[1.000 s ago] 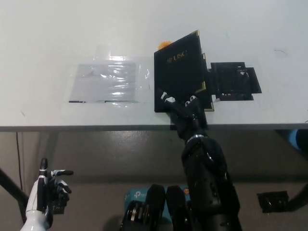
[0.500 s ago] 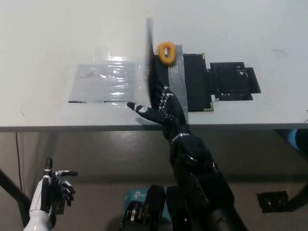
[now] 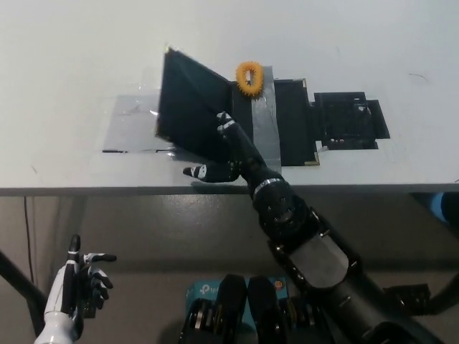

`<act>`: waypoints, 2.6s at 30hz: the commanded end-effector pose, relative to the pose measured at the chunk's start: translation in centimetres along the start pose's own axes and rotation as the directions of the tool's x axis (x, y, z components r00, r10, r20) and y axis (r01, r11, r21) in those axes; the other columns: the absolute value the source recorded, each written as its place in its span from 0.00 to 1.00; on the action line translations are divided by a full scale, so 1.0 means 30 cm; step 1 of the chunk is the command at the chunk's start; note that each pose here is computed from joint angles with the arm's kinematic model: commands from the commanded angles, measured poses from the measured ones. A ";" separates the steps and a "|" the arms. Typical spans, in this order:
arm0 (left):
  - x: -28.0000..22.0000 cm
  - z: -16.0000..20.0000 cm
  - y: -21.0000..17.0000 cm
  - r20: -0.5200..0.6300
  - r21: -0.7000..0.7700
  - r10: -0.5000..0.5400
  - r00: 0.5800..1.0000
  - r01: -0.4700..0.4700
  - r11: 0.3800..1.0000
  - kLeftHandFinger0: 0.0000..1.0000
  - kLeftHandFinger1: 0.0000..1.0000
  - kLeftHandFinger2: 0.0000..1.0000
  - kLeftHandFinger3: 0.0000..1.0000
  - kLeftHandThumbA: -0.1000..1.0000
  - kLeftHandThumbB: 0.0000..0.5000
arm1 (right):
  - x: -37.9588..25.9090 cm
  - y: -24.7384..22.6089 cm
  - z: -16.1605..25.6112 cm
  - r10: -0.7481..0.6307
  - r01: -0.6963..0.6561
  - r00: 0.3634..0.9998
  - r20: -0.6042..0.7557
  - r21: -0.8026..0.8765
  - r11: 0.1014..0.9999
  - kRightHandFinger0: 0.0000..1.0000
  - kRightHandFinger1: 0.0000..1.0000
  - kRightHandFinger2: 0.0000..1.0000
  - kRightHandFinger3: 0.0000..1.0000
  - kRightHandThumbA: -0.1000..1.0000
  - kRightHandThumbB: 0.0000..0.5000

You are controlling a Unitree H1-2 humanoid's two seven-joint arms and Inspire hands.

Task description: The robot uses its right hand to push the cover of the diary kept in the middle of the desk towards the left to open it

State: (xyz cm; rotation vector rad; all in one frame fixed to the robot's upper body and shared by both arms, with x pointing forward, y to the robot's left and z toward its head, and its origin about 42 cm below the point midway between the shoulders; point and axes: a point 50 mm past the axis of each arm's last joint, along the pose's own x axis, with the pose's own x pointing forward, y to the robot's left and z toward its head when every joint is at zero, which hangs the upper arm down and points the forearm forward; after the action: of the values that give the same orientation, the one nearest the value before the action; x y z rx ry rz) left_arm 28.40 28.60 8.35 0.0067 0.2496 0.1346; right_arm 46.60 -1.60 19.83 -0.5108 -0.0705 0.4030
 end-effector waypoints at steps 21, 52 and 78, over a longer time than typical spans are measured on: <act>0.063 0.123 -0.020 0.080 0.095 -0.089 0.993 0.081 0.992 0.25 0.24 0.20 0.40 1.00 0.92 | -0.066 0.230 -0.091 0.322 -0.336 0.940 -0.112 -0.464 0.820 0.89 1.00 1.00 1.00 1.00 0.89; -0.011 0.010 -0.006 0.047 0.005 0.007 0.999 -0.008 1.000 0.16 0.20 0.20 0.41 1.00 0.82 | -0.104 -0.480 0.520 -0.120 -0.242 0.950 0.290 0.921 0.306 1.00 1.00 1.00 1.00 1.00 0.57; -0.041 -0.008 0.057 0.033 0.006 0.056 0.998 -0.057 0.998 0.12 0.15 0.20 0.39 1.00 0.93 | -0.850 -0.695 -0.265 -0.576 0.352 0.813 0.083 0.717 0.601 0.80 0.88 0.86 0.92 1.00 0.45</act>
State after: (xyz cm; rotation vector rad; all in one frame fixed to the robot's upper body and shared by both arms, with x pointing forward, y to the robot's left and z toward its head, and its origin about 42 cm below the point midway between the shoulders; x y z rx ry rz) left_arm 27.09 28.54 6.97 0.0094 0.3075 0.1339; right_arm 36.02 -28.53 22.26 0.3545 -0.1345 -0.0231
